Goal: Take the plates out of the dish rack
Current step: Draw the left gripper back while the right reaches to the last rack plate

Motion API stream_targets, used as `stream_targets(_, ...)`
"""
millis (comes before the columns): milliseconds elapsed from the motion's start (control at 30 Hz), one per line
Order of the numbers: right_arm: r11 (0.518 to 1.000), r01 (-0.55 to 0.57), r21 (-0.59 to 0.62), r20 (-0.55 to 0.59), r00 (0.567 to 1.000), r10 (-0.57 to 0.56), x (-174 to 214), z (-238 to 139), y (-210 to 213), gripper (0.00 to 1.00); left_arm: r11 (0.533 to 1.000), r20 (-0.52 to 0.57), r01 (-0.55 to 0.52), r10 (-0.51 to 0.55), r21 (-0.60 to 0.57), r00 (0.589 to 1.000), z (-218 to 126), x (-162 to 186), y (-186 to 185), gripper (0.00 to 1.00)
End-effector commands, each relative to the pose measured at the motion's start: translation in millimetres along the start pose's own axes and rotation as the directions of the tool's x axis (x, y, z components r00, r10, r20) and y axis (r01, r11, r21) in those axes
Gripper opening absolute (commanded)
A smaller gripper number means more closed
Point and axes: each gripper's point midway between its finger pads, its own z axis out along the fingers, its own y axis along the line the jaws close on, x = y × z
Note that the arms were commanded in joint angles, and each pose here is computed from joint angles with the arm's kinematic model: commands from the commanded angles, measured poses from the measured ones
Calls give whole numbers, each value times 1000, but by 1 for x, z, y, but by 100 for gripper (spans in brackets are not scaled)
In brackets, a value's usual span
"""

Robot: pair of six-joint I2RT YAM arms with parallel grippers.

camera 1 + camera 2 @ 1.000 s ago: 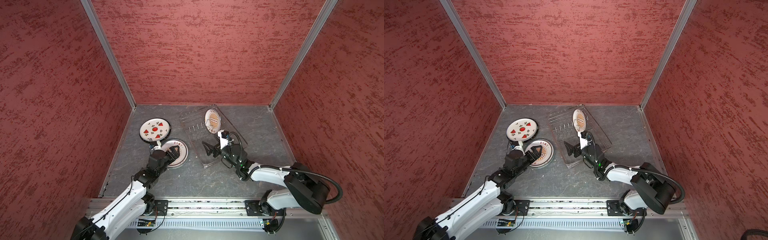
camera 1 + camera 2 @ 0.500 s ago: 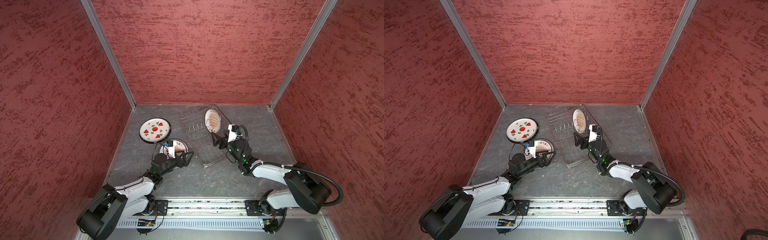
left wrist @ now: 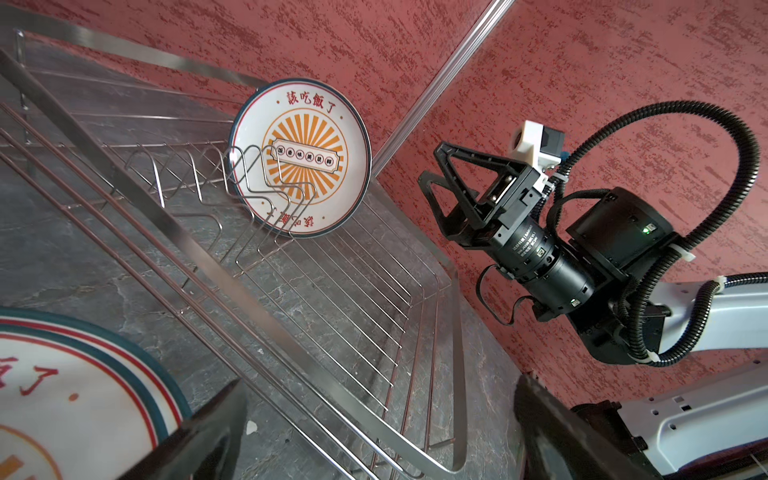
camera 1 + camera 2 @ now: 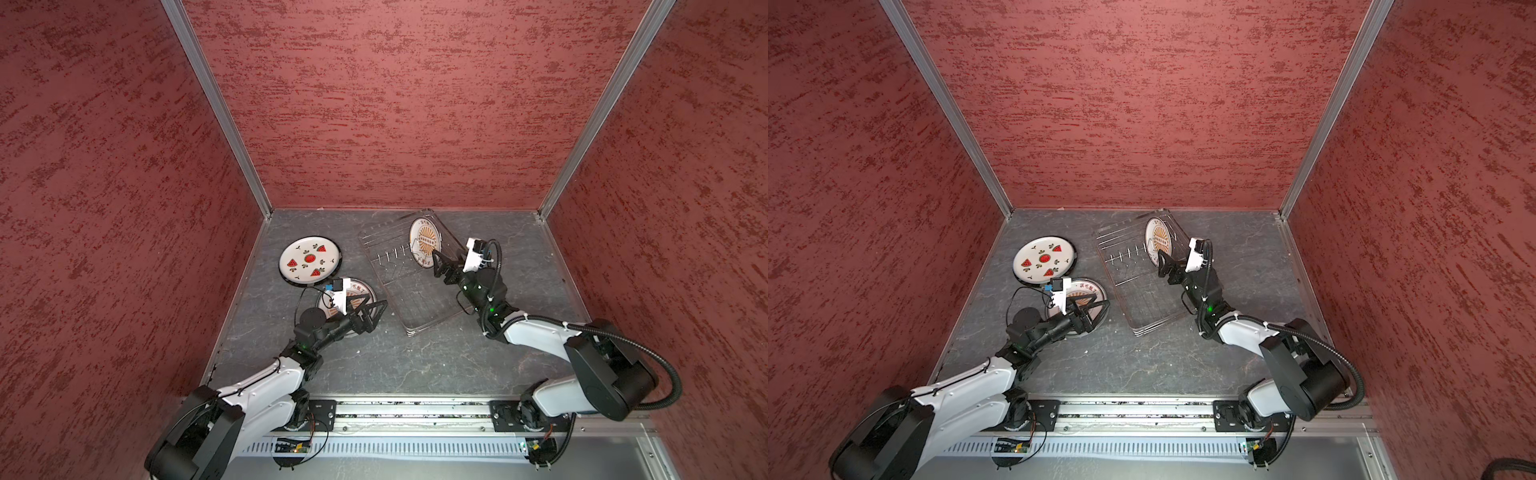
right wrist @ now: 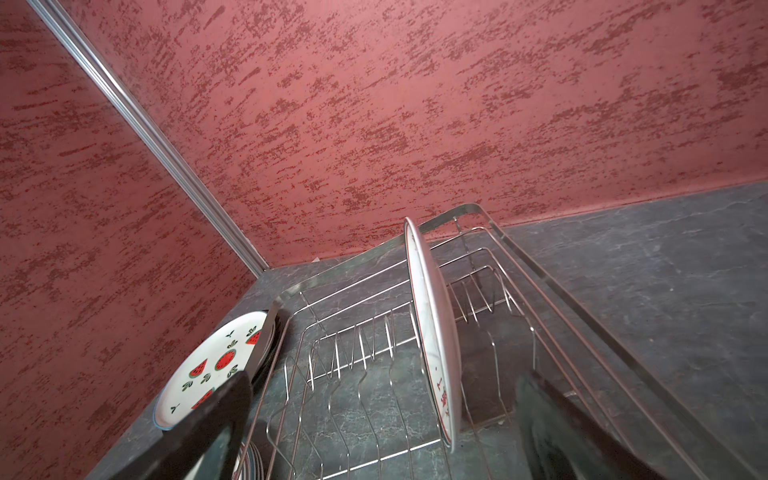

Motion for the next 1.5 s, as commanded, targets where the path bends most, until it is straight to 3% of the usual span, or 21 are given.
stream_targets(0, 997, -43, -59, 32, 998, 45, -14, 3, 7, 99, 999, 15, -23, 23, -45, 1000, -7, 2, 9, 99)
stream_targets(200, 1000, -19, -3, -7, 1000, 19, -10, 24, -4, 99, 995, 62, -32, 38, -93, 997, -15, -5, 15, 99)
stream_targets(400, 992, 82, 95, -92, 993, -73, 1, 55, -19, 92, 994, 76, -37, 44, -100, 996, -19, -7, 15, 99)
stream_targets(500, 981, 130, 140, -144, 983, -110, 10, 69, -28, 84, 994, 78, -37, 45, -102, 996, -19, -7, 15, 99)
stream_targets(800, 956, 193, 220, -230, 963, -142, 27, 94, -46, 46, 993, 75, -24, 33, -119, 997, -17, -6, 20, 99)
stream_targets(1000, 945, 219, 241, -267, 952, -153, 39, 102, -50, 31, 991, 78, -24, 34, -132, 996, -17, -6, 23, 100)
stream_targets(1467, 903, 311, 295, -288, 930, -227, 41, 107, -49, 23, 985, 84, -17, 32, -174, 996, -18, -8, 30, 99)
